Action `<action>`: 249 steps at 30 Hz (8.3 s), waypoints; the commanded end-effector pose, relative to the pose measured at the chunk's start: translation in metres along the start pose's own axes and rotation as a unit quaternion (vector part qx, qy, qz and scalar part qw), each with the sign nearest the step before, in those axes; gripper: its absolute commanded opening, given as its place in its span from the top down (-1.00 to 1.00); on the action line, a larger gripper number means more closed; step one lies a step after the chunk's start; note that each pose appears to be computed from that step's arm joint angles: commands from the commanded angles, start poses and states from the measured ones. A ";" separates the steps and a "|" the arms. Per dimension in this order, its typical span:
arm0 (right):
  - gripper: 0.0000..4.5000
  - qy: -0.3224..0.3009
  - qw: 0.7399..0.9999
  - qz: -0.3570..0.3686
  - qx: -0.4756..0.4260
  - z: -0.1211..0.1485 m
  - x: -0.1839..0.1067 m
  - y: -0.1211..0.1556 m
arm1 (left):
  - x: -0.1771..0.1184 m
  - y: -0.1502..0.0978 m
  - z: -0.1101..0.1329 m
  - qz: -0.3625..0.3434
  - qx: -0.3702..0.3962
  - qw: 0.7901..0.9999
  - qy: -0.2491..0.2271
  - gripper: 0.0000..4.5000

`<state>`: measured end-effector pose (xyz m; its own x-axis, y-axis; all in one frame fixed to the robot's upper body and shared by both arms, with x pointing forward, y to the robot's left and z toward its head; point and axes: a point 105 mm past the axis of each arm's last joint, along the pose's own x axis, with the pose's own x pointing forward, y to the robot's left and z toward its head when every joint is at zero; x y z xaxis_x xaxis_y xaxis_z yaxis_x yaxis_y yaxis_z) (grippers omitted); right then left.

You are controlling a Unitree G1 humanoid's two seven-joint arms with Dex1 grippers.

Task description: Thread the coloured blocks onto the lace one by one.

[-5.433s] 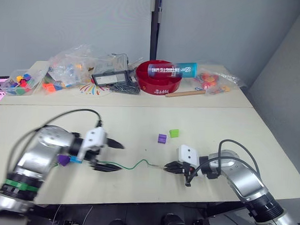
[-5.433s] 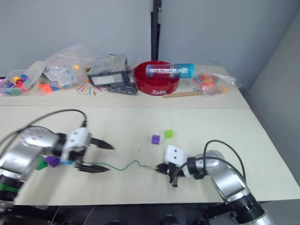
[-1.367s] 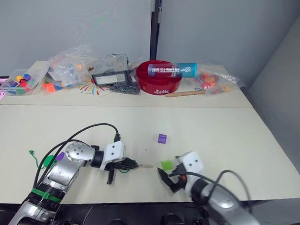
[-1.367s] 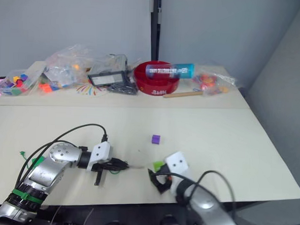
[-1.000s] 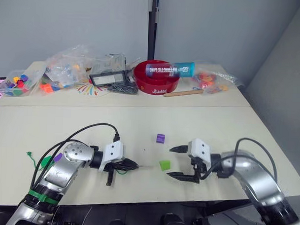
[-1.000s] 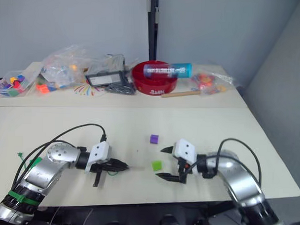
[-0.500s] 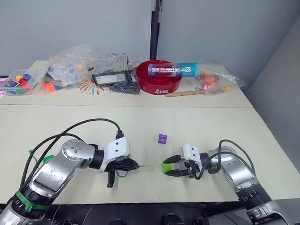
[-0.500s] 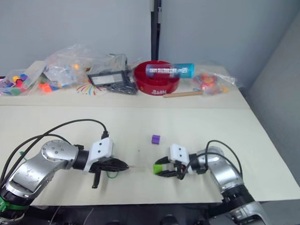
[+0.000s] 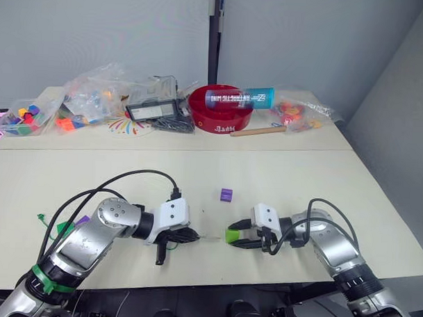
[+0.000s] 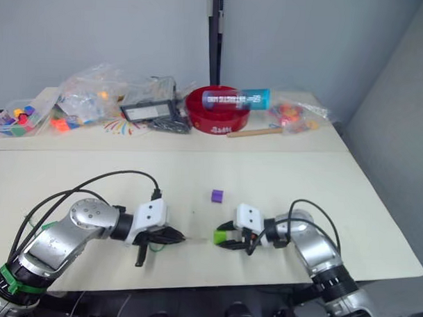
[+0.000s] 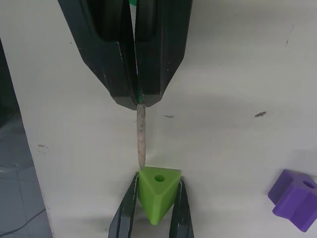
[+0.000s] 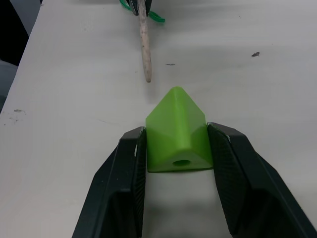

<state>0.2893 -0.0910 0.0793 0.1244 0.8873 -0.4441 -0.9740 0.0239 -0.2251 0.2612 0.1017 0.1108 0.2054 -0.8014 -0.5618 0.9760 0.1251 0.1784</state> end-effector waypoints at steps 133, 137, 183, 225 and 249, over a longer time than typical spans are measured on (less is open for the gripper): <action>-0.99 0.071 0.993 -0.062 0.067 -0.013 -0.039 0.016 | 0.092 0.008 0.019 -0.069 0.057 0.994 -0.056 -0.69; -1.00 0.074 0.993 -0.065 0.066 -0.014 -0.039 0.014 | 0.096 0.008 0.014 -0.070 0.055 0.995 -0.046 -0.19; 1.00 0.092 0.993 -0.055 0.048 -0.019 -0.033 0.014 | -0.064 0.015 -0.108 0.000 -0.001 0.991 0.134 0.40; 1.00 0.064 0.998 -0.020 0.006 0.022 0.008 0.010 | 0.034 0.023 0.016 -0.018 0.060 0.992 -0.106 -0.88; 1.00 0.070 0.997 -0.026 0.009 0.020 0.008 0.009 | 0.059 0.018 0.017 -0.045 0.084 0.990 -0.105 0.99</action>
<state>0.2801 -0.0781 0.0886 0.2069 0.8081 -0.5515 -0.9701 0.0963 -0.2229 0.2914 0.0512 0.0832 0.0777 -0.9018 -0.4251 0.9715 -0.0272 0.2353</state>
